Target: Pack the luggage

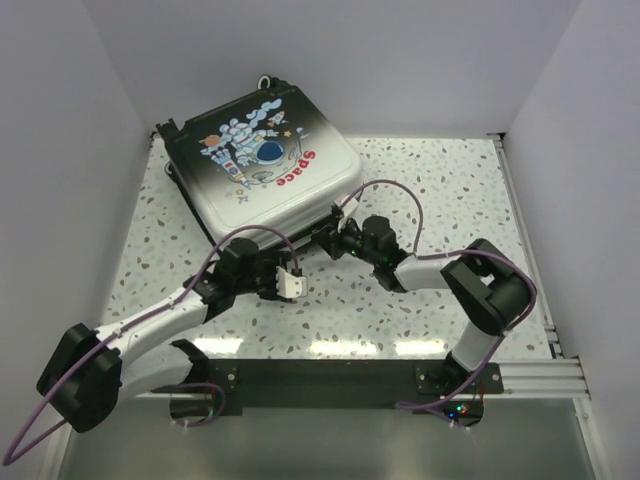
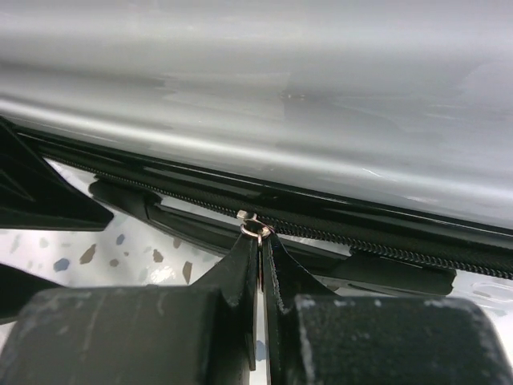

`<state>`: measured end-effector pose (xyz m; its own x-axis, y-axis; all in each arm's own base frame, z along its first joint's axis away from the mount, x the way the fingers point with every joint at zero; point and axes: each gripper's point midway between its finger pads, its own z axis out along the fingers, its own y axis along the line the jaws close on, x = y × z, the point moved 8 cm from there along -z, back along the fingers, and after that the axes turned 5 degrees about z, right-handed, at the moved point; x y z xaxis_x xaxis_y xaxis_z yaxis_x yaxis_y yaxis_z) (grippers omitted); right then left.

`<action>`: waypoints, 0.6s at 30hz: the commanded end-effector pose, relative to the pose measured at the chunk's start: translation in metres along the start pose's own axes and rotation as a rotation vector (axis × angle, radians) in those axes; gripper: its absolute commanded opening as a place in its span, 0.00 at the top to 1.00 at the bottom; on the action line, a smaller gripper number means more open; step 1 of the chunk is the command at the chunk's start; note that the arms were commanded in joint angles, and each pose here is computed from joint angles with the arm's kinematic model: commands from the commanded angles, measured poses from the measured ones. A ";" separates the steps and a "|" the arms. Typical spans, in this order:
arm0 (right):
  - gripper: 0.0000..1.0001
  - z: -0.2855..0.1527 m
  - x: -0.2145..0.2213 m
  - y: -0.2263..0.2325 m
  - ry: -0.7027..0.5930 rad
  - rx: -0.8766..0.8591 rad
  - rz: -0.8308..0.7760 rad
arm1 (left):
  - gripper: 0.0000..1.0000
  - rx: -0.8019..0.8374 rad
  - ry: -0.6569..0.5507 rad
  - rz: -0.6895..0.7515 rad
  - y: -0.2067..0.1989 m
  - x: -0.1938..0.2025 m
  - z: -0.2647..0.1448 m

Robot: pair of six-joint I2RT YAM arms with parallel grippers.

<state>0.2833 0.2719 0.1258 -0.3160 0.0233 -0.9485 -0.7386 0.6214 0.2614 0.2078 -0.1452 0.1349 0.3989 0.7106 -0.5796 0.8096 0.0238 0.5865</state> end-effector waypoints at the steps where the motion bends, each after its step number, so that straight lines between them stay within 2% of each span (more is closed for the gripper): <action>1: 1.00 -0.011 -0.027 0.007 -0.054 -0.126 0.052 | 0.32 -0.103 -0.035 0.025 0.016 -0.007 0.007; 2: 1.00 -0.010 -0.029 0.006 -0.048 -0.124 0.057 | 0.32 -0.102 -0.039 0.024 0.016 -0.009 0.008; 3: 0.83 -0.011 -0.029 0.005 -0.050 -0.119 0.053 | 0.32 -0.099 -0.038 0.021 0.016 -0.008 0.009; 6: 0.55 -0.015 -0.029 0.001 -0.060 -0.077 0.043 | 0.32 -0.097 -0.047 0.016 0.016 -0.011 0.007; 7: 0.52 -0.017 -0.029 -0.001 -0.067 -0.047 0.037 | 0.32 -0.097 -0.048 0.014 0.016 -0.012 0.006; 11: 0.56 -0.024 -0.025 -0.007 -0.085 0.013 0.014 | 0.32 -0.095 -0.048 -0.015 0.015 -0.016 0.002; 18: 0.61 -0.024 -0.025 0.001 -0.103 0.003 -0.023 | 0.31 -0.092 -0.038 -0.017 0.011 -0.017 0.001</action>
<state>0.2771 0.2510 0.1367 -0.3253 0.0565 -0.9439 -0.7281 0.6221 0.2881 0.2090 -0.1543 0.1416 0.3963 0.6988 -0.5956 0.7906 0.0701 0.6083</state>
